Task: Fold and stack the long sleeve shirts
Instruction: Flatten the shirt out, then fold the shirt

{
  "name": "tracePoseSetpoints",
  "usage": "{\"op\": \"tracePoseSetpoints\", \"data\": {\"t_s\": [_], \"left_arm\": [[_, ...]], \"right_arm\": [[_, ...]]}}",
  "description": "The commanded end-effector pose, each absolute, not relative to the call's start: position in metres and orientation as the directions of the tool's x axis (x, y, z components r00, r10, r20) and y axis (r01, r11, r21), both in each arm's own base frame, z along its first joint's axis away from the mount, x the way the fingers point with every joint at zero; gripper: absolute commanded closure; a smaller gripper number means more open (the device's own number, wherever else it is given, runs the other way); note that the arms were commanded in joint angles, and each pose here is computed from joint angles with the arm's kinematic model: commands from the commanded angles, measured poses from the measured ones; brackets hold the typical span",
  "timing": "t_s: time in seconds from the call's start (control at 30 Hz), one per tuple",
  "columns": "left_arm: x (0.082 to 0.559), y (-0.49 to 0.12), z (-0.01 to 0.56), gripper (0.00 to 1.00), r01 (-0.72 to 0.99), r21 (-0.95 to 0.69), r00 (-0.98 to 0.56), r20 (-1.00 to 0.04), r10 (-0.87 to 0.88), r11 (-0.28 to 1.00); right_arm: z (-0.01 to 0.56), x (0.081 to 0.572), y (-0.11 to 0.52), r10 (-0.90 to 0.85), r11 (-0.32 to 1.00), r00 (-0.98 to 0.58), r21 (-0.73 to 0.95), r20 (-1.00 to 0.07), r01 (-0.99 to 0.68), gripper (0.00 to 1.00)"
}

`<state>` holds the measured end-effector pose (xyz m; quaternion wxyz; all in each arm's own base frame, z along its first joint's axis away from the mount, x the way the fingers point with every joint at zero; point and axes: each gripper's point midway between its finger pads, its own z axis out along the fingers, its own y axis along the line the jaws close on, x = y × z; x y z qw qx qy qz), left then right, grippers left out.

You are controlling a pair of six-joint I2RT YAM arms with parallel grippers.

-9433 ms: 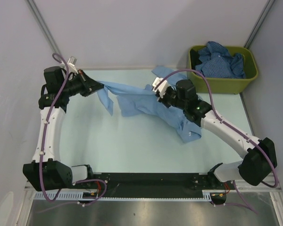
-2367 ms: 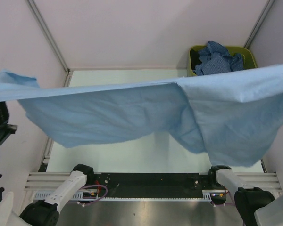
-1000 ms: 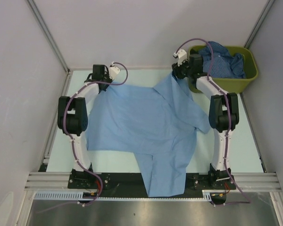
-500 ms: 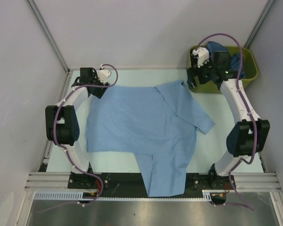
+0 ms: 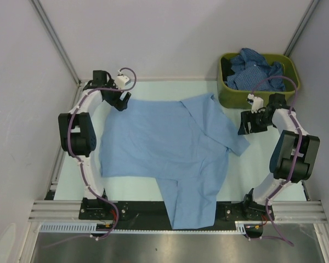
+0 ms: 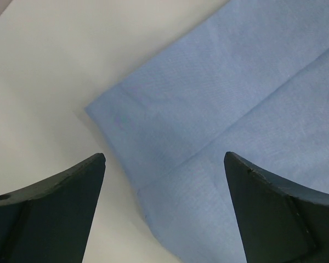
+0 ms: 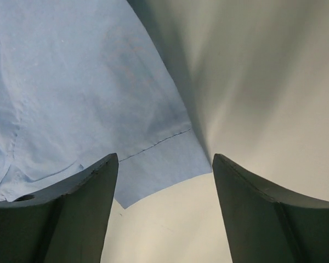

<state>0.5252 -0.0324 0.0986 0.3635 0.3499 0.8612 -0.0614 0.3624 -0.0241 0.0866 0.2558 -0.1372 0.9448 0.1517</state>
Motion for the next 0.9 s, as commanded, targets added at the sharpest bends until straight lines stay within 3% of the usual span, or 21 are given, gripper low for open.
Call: {"op": "tracePoseSetpoints", "data": {"t_s": [0.0,0.27,0.37,0.43,0.47,0.53,0.57,0.6,0.87], "left_arm": [[0.529,-0.039,0.097,0.04,0.688,0.104,-0.471,-0.688,0.552,0.718],[0.532,-0.037,0.087,0.04,0.685,0.063,-0.500,-0.683,0.532,0.726],[0.535,-0.035,0.086,0.04,0.684,0.062,-0.500,-0.686,0.528,0.727],[0.538,-0.035,0.086,0.04,0.688,0.061,-0.493,-0.692,0.527,0.723],[0.540,-0.036,0.082,0.05,0.692,0.054,-0.493,-0.693,0.526,0.720],[0.547,-0.036,0.086,0.05,0.689,0.061,-0.483,-0.704,0.520,0.722],[0.550,-0.037,0.081,0.06,0.690,0.054,-0.486,-0.705,0.517,0.722],[0.556,-0.036,0.087,0.07,0.687,0.065,-0.474,-0.714,0.515,0.723],[0.586,-0.036,0.097,0.10,0.687,0.117,-0.407,-0.755,0.514,0.717]], "right_arm": [[0.079,0.364,-0.019,-0.176,0.890,-0.799,0.253,-0.575,-0.378,0.24],[0.035,0.371,-0.023,-0.168,0.895,-0.816,0.262,-0.552,-0.361,0.14],[0.028,0.365,-0.018,-0.170,0.882,-0.823,0.288,-0.542,-0.373,0.16],[0.035,0.362,-0.012,-0.181,0.861,-0.813,0.311,-0.553,-0.403,0.33],[0.044,0.355,-0.002,-0.169,0.833,-0.813,0.361,-0.557,-0.420,0.56],[0.070,0.352,0.006,-0.162,0.815,-0.784,0.368,-0.599,-0.449,0.73],[0.084,0.347,0.014,-0.146,0.793,-0.779,0.398,-0.610,-0.461,0.92],[0.098,0.347,0.019,-0.138,0.786,-0.763,0.398,-0.632,-0.472,0.99],[0.213,0.332,0.059,-0.088,0.736,-0.618,0.367,-0.782,-0.569,1.00]]}}
